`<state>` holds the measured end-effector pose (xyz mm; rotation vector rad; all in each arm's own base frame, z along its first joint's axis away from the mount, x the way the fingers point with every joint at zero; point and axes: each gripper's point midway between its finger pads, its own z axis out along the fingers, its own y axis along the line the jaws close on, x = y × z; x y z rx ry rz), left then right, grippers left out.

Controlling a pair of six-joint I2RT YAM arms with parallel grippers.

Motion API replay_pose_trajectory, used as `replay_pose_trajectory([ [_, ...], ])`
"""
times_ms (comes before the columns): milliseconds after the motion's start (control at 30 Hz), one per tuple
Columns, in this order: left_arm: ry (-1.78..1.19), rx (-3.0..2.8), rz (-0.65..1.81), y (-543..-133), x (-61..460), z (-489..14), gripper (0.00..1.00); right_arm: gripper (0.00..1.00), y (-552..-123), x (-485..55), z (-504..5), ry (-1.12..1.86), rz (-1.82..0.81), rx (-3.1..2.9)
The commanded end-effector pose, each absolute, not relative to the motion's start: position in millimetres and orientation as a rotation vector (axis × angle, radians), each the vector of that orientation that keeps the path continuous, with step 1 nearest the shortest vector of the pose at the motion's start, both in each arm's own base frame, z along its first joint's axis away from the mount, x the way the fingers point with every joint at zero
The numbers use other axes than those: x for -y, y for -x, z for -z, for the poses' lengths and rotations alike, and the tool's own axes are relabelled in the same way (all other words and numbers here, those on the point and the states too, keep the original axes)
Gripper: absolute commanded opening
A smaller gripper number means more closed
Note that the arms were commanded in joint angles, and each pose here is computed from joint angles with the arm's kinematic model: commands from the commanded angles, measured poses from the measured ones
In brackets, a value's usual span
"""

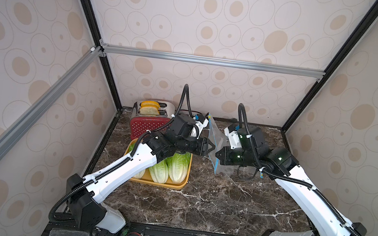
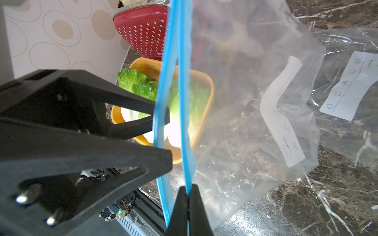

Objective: Put the chinese cabbages into a zipper bag and zip it
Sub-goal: Open the zipper of the food storage bag.

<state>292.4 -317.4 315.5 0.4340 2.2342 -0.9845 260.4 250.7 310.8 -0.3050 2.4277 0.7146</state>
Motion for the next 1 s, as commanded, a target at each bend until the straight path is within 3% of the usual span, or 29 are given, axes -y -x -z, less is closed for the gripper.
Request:
replay_pose_trajectory([
  [0,-0.413,-2.249,0.918,-294,303,-316,0.52,0.00,-256,-246,-329,0.301,-0.727,-2.376],
  [433,-0.349,-2.236,1.004,-311,321,-318,0.50,0.00,-258,-255,-329,0.322,-0.768,-2.376],
  [600,-0.267,-2.322,0.812,-330,306,-298,0.20,0.00,-260,-249,-324,0.309,-0.713,-2.392],
  [733,-0.260,-2.272,0.855,-331,311,-310,0.08,0.00,-265,-238,-316,0.275,-0.620,-2.412],
  [800,-0.268,-2.248,0.877,-328,315,-320,0.00,0.15,-270,-233,-314,0.254,-0.567,-2.421],
  [833,-0.278,-2.234,0.885,-326,316,-324,0.00,0.20,-272,-231,-312,0.249,-0.546,-2.430],
  [967,-0.311,-2.211,0.930,-316,325,-337,0.00,0.26,-286,-232,-319,0.244,-0.503,-2.411],
])
